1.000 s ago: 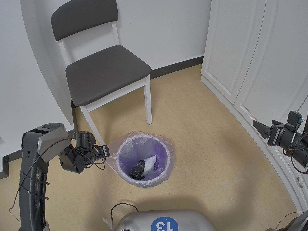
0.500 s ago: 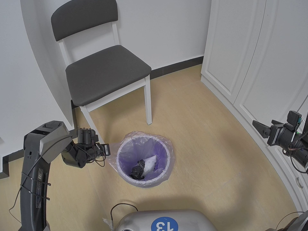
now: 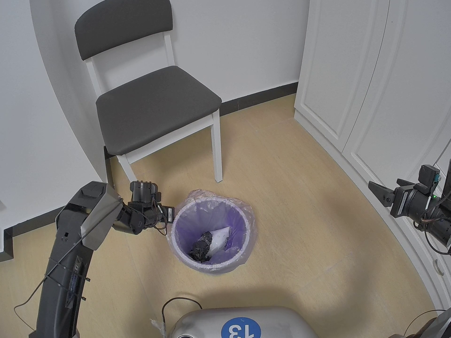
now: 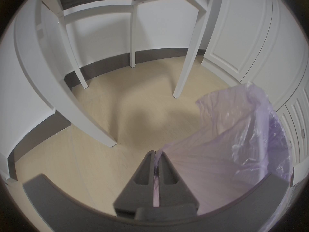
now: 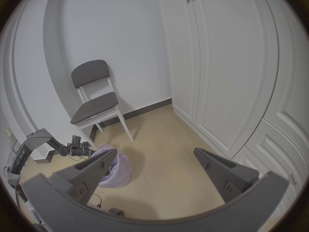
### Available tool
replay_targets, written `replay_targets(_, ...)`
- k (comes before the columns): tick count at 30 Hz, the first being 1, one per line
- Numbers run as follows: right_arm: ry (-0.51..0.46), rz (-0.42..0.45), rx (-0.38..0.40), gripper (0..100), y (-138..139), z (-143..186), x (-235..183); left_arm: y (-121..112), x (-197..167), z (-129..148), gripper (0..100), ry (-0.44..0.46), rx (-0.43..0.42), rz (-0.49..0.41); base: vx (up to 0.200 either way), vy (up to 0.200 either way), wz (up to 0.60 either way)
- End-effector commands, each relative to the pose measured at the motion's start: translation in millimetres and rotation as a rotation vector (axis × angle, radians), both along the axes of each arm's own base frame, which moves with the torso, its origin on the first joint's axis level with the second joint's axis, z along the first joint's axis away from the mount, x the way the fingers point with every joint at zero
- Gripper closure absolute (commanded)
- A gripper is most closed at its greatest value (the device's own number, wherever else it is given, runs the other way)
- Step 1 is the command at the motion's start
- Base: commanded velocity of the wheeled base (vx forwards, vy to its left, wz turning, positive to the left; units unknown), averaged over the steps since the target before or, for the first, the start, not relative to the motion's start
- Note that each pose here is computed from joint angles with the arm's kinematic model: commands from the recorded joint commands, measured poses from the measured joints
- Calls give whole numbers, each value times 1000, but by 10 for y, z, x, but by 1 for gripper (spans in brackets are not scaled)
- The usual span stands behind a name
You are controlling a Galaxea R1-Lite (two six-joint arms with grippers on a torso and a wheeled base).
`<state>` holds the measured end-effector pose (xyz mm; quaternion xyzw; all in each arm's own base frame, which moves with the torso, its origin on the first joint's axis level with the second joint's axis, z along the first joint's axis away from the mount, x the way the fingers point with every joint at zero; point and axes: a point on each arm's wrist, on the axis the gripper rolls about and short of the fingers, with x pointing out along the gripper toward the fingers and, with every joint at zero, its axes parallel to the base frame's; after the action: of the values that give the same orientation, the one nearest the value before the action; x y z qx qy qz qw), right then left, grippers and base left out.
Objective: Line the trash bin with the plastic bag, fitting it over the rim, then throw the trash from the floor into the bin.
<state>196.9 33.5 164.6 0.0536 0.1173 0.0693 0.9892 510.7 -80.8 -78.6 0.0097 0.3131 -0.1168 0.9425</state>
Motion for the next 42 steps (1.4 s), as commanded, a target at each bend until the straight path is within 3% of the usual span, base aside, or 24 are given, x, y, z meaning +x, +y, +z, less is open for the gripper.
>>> replay_targets(1,3,0,-1,0,-1,-2,-7,-24,19,-193,100,24,-5,-9,0,0,0)
replay_targets(14,19,0,-2,0,0,-36,0,47,23,-207,100,41,-32,25,0,0,0)
replay_targets(22,18,1,-8,0,1,-33,6,36,34,-213,100,110,-15,10,0,0,0)
replay_targets(23,18,2,-10,0,1,-33,6,35,43,-222,0,122,-9,11,0,0,0)
replay_targets(33,27,6,-20,0,7,-49,23,78,91,-300,0,141,8,14,0,0,0)
replay_targets(37,40,7,-27,0,9,-45,31,335,126,-293,0,131,38,44,0,0,0)
replay_targets(42,38,8,-30,0,7,-37,24,653,153,-267,0,106,137,86,0,0,0)
